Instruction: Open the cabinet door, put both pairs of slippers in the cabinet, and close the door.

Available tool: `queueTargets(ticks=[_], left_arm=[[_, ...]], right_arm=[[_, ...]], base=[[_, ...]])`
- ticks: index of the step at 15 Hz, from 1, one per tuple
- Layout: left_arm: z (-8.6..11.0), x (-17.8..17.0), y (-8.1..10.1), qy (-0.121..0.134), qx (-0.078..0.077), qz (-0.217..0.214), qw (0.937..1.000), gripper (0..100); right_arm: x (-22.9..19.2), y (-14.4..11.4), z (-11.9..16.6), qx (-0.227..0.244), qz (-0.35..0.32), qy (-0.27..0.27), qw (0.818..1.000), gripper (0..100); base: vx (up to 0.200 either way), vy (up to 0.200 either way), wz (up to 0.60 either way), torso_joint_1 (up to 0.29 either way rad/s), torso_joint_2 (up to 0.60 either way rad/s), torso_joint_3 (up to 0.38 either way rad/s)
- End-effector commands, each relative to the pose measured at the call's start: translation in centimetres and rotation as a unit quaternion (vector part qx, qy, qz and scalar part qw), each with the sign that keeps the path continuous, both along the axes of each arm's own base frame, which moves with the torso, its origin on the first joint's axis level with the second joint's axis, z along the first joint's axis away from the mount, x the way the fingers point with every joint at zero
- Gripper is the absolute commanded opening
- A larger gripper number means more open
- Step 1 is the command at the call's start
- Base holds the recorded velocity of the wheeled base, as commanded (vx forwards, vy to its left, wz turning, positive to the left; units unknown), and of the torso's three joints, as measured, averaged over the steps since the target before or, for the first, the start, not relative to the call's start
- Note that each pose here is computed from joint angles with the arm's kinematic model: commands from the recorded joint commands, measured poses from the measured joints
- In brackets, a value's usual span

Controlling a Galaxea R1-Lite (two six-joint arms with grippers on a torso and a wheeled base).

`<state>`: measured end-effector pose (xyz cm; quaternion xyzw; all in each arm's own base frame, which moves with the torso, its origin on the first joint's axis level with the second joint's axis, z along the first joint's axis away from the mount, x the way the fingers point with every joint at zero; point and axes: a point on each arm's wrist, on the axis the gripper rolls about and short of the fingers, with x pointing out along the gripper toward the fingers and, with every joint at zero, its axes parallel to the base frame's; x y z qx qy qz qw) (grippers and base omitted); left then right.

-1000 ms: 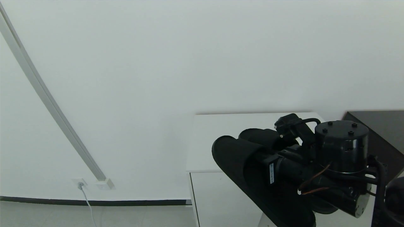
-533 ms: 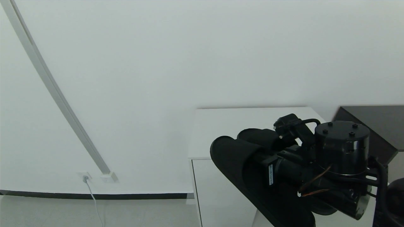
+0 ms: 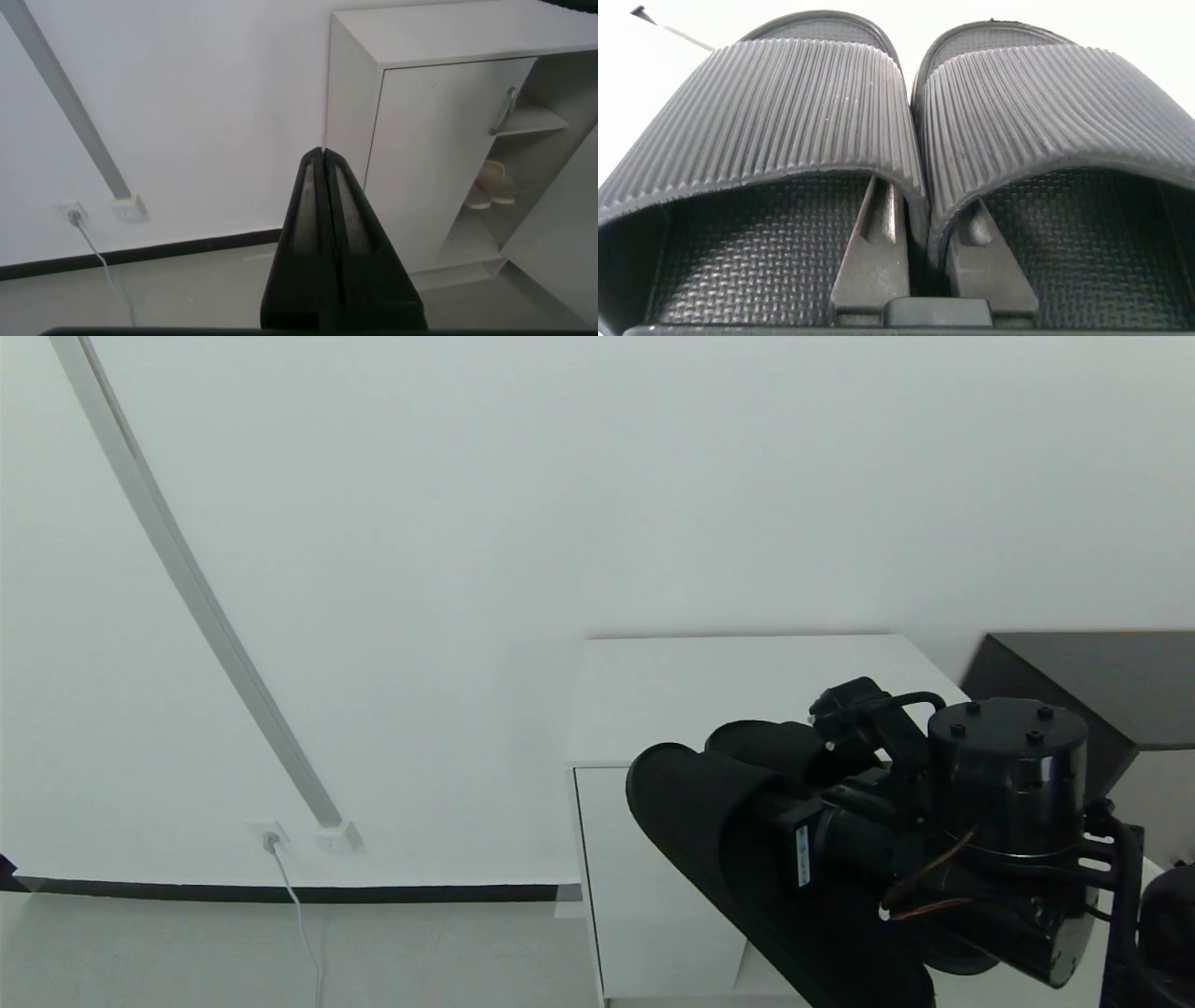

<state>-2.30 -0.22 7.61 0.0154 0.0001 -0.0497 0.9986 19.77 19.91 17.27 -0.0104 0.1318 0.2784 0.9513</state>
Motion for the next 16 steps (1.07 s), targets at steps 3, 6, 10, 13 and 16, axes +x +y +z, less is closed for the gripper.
queueTargets(ticks=[3,6,10,13,16], left_arm=[[-0.01,-0.01,0.0,-0.001,0.0,0.0,1.0,0],[0.0,0.0,0.0,0.0,0.0,0.0,1.0,0],[0.0,0.0,0.0,0.0,0.0,0.0,1.0,0],[0.0,0.0,0.0,0.0,0.0,0.0,1.0,0],[0.0,0.0,0.0,0.0,0.0,0.0,1.0,0]], right_arm=[[-0.02,0.11,-0.17,-0.002,0.002,0.002,1.0,0],[-0.1,0.1,-0.29,-0.004,0.003,0.003,1.0,0],[-0.02,0.18,-0.53,-0.007,0.003,0.006,1.0,0],[-0.07,0.12,-0.69,-0.01,0.004,0.007,1.0,0],[-0.1,0.1,-0.77,-0.012,0.004,0.008,1.0,0]], base=[[0.0,0.0,0.0,0.0,0.0,0.0],[0.0,0.0,0.0,0.0,0.0,0.0],[0.0,-0.1,0.0,0.0,0.0,0.0],[0.0,-0.2,0.0,-0.002,0.0,0.009],[0.0,-0.2,0.0,0.004,0.01,0.007]])
